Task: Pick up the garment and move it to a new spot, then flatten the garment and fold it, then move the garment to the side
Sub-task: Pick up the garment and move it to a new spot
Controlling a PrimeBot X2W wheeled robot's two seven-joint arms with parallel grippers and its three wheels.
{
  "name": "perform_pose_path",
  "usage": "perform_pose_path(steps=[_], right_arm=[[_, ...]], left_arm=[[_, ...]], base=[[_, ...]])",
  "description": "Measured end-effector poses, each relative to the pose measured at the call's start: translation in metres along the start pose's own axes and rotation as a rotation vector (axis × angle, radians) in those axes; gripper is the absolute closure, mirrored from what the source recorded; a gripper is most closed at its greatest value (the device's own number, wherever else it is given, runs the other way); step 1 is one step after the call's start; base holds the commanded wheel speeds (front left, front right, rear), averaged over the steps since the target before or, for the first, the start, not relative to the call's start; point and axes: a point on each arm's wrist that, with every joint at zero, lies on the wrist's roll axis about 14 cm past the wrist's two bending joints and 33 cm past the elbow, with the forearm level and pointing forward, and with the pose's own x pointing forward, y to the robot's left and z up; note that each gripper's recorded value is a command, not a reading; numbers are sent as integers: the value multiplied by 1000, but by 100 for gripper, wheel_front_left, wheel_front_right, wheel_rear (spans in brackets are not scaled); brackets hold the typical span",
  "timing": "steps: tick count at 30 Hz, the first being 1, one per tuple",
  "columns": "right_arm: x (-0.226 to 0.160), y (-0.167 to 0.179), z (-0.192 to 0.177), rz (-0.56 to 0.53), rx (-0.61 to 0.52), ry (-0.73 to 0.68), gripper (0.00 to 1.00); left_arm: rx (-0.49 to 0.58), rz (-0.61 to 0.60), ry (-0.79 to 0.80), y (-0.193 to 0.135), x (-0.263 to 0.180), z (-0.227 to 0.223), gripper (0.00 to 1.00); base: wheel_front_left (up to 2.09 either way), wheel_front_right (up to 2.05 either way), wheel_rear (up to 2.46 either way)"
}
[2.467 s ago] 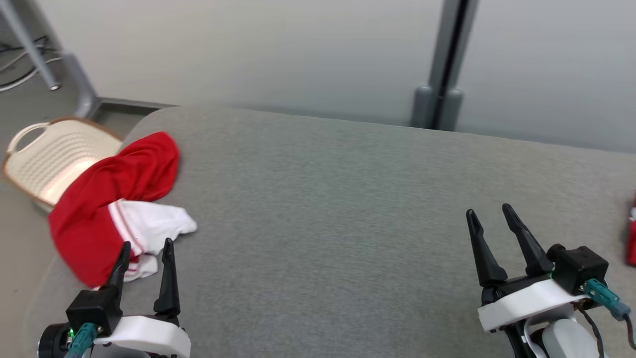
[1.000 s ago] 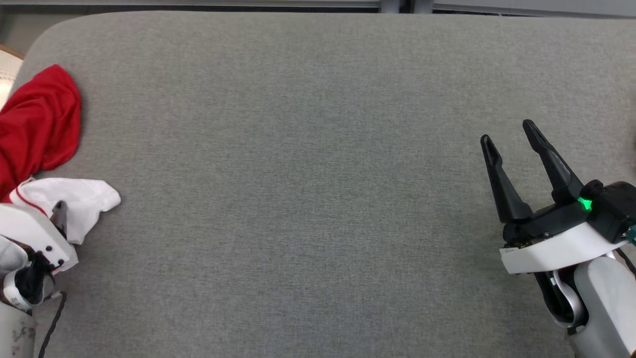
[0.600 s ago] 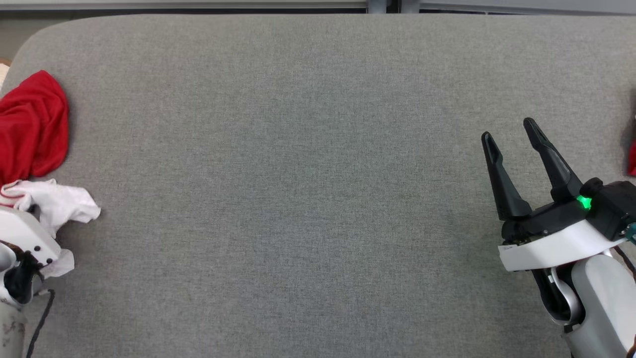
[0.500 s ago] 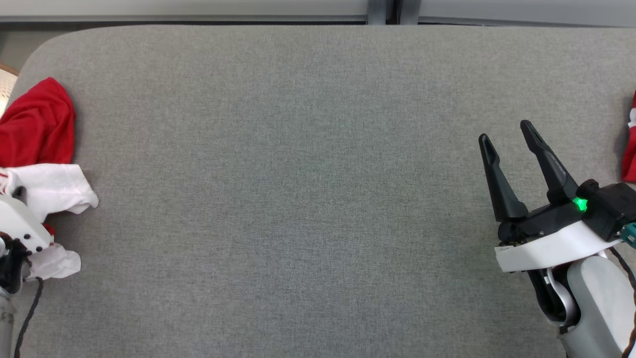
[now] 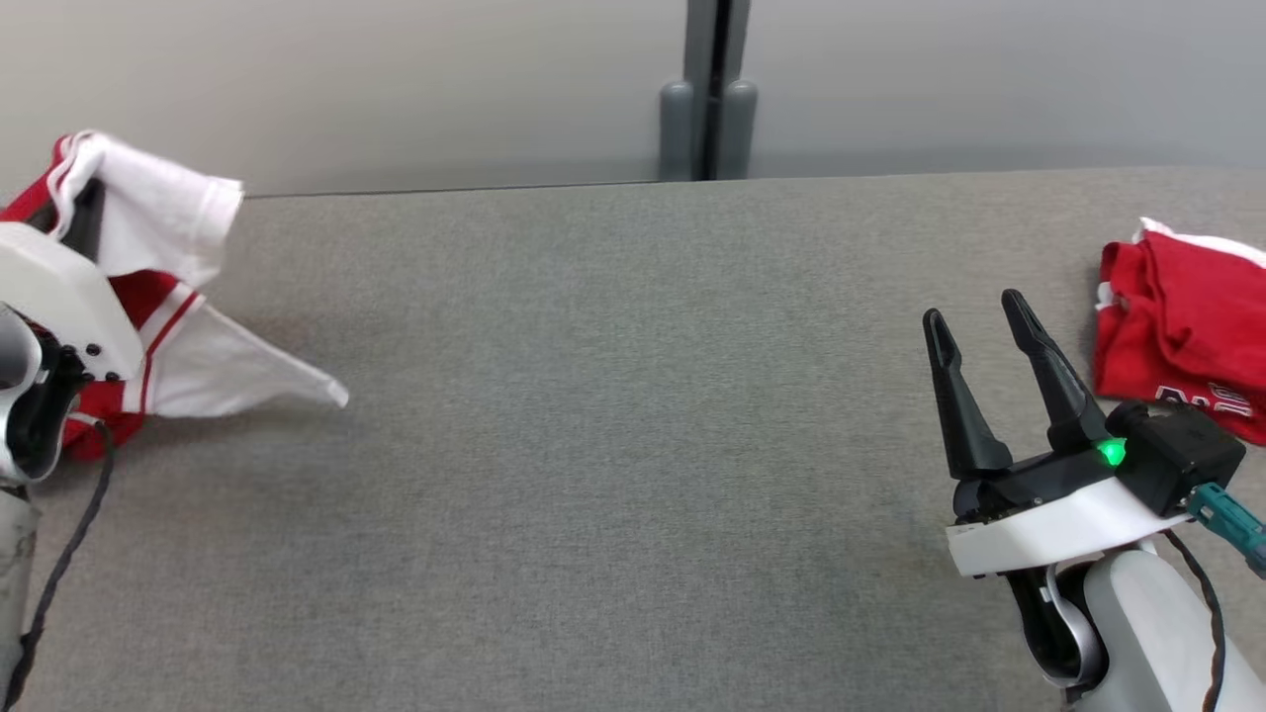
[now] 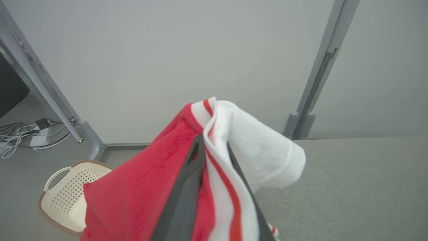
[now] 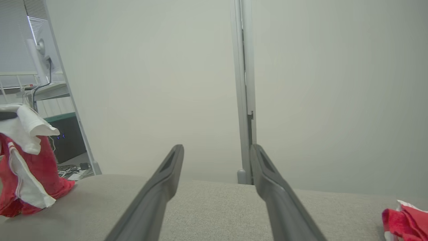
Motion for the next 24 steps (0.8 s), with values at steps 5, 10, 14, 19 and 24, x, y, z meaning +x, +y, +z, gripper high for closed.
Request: perform_pose_path(steps=[5, 10, 14, 19, 24], right_arm=[[-19, -16, 21, -70, -25, -46, 0], [-41, -36, 38, -148, -57, -76, 0], [-57, -54, 51, -210, -86, -99, 0], [-69, -64, 56, -250, -96, -107, 0], [-73, -65, 47, -262, -83, -83, 0]], left_arm=[[31, -228, -80, -87, -4, 40, 100], [-11, -519, -149, -192, -30, 74, 100], [-9, -661, -247, -244, -57, 110, 100], [-42, -727, -232, -270, -66, 108, 100], [-90, -662, -54, -255, -45, 32, 100]], base=[[0, 0, 0], [0, 0, 0], [0, 0, 0], [0, 0, 0], [0, 0, 0]])
